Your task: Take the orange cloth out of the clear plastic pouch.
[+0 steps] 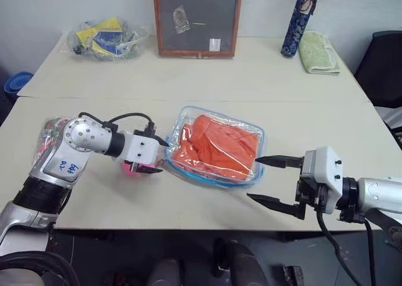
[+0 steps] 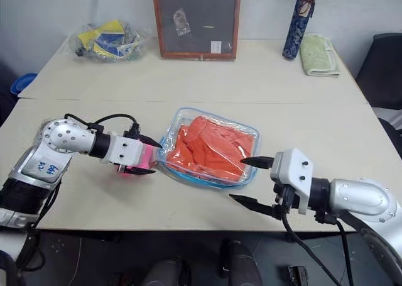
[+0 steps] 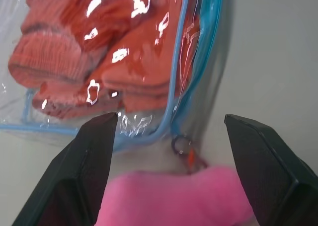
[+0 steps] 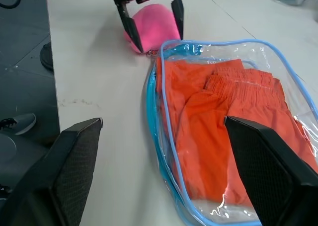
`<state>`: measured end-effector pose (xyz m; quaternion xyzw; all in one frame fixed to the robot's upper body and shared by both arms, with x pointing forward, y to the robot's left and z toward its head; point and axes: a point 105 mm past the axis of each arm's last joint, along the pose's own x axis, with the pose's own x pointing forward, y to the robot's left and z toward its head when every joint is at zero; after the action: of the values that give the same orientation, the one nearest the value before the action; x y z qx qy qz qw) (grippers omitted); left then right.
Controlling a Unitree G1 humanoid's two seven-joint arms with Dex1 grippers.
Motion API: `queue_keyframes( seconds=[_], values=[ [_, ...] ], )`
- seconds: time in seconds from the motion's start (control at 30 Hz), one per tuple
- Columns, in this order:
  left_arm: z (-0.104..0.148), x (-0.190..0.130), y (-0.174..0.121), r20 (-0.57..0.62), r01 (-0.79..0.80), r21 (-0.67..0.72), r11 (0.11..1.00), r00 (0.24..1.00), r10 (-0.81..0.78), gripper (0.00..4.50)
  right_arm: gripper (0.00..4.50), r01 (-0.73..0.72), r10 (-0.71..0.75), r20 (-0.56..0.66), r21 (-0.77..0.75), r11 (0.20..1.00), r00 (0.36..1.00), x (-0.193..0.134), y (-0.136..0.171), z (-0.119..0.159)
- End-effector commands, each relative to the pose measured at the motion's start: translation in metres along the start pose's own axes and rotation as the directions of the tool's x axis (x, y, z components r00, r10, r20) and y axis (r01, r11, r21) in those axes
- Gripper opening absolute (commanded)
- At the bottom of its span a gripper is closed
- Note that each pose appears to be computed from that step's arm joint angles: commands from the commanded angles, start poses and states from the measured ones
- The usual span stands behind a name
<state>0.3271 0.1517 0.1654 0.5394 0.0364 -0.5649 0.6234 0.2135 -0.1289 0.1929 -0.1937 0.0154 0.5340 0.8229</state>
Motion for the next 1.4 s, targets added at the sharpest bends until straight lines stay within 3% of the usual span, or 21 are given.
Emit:
queue_keyframes(
  seconds=[0.03,0.13,0.4,0.47,0.57,0.7,0.87,0.97,1.07,1.23,1.4],
  values=[
    [0.005,0.003,0.009,0.028,-0.037,0.030,0.999,0.999,0.036,3.66,4.06,0.016,-0.015,0.018,-0.038,0.999,1.000,-0.001,0.003,0.007],
    [0.004,0.007,0.006,0.042,-0.024,0.018,1.000,0.999,0.023,3.03,4.10,0.025,-0.025,0.015,-0.041,0.999,1.000,-0.001,0.003,0.006],
    [0.001,0.010,-0.001,0.051,0.006,-0.001,1.000,0.999,-0.006,0.43,4.10,0.034,-0.034,0.009,-0.047,0.998,0.999,-0.001,0.001,0.003],
    [0.001,0.011,-0.003,0.058,0.017,-0.014,1.000,0.998,-0.016,0.02,4.10,0.035,-0.035,0.006,-0.049,0.998,0.999,-0.001,0.001,0.002],
    [0.001,0.011,-0.011,0.090,0.071,-0.085,0.994,0.994,-0.064,0.02,4.10,0.036,-0.036,0.004,-0.048,0.998,0.999,-0.001,0.001,0.002],
    [0.020,0.010,-0.017,0.268,0.133,-0.315,0.940,0.962,-0.046,0.02,4.10,0.044,-0.044,0.002,-0.049,0.998,0.999,-0.001,0.000,0.001],
    [0.043,0.029,0.007,0.368,0.110,-0.583,0.805,0.919,0.140,0.02,4.10,0.050,-0.053,-0.042,-0.087,0.995,0.998,0.002,0.002,-0.004],
    [0.059,0.043,0.017,0.381,0.107,-0.657,0.746,0.901,0.207,0.02,4.10,0.080,-0.085,-0.063,-0.082,0.993,0.994,0.007,0.002,-0.010],
    [0.074,0.051,0.014,0.401,0.125,-0.655,0.745,0.893,0.203,0.00,3.46,0.121,-0.124,-0.073,-0.045,0.992,0.990,0.011,0.000,-0.019],
    [0.081,0.056,0.008,0.404,0.135,-0.629,0.765,0.898,0.174,0.00,1.70,0.235,-0.236,-0.086,-0.023,0.972,0.968,0.020,-0.018,-0.030],
    [0.078,0.057,0.003,0.387,0.127,-0.602,0.788,0.910,0.149,0.00,1.70,0.272,-0.274,-0.114,-0.037,0.962,0.955,0.026,-0.036,-0.043]
  ],
)
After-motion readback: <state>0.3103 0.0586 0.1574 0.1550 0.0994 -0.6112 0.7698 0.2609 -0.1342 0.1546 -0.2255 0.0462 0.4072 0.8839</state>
